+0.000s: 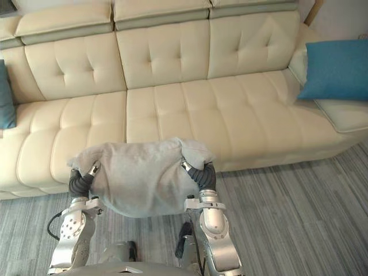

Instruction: Pick up cushions and gather them together orderly.

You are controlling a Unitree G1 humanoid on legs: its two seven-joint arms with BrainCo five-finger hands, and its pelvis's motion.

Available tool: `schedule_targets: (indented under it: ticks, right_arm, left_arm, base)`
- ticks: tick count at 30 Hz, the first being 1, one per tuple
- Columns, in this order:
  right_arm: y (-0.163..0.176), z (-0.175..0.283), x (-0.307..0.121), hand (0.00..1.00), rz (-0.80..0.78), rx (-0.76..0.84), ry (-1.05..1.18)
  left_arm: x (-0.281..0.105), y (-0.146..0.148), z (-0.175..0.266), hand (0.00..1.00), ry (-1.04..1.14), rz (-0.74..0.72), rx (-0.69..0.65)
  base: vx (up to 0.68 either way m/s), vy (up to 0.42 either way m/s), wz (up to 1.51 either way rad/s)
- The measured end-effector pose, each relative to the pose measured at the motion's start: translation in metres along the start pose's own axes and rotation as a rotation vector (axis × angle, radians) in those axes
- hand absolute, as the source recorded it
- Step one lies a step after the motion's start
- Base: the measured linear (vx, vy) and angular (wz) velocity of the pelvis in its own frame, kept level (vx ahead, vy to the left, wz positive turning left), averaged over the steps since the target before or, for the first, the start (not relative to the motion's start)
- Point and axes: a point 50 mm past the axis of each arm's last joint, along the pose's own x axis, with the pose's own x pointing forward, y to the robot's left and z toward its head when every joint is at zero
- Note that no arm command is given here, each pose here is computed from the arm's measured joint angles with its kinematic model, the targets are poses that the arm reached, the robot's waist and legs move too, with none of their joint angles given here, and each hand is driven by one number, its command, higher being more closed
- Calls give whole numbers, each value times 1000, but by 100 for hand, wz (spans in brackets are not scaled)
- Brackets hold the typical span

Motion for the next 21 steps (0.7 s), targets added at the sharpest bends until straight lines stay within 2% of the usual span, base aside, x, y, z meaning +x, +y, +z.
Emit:
schedule_targets:
  ticks: [6,13,21]
  right_arm:
    - [4,-7,5,100,6,8,20]
    - [3,-20,4,100,18,-38,78]
    - [-9,-8,6,100,-27,-44,28]
  left_arm:
    - [-4,7,-10,100,46,-11,50]
    - [-2,10,-11,100,61,-45,114]
    - [15,-18,11,100,-47,-112,72]
  base:
    - [26,112,-21]
    - [63,90,34]
    - [292,-153,42]
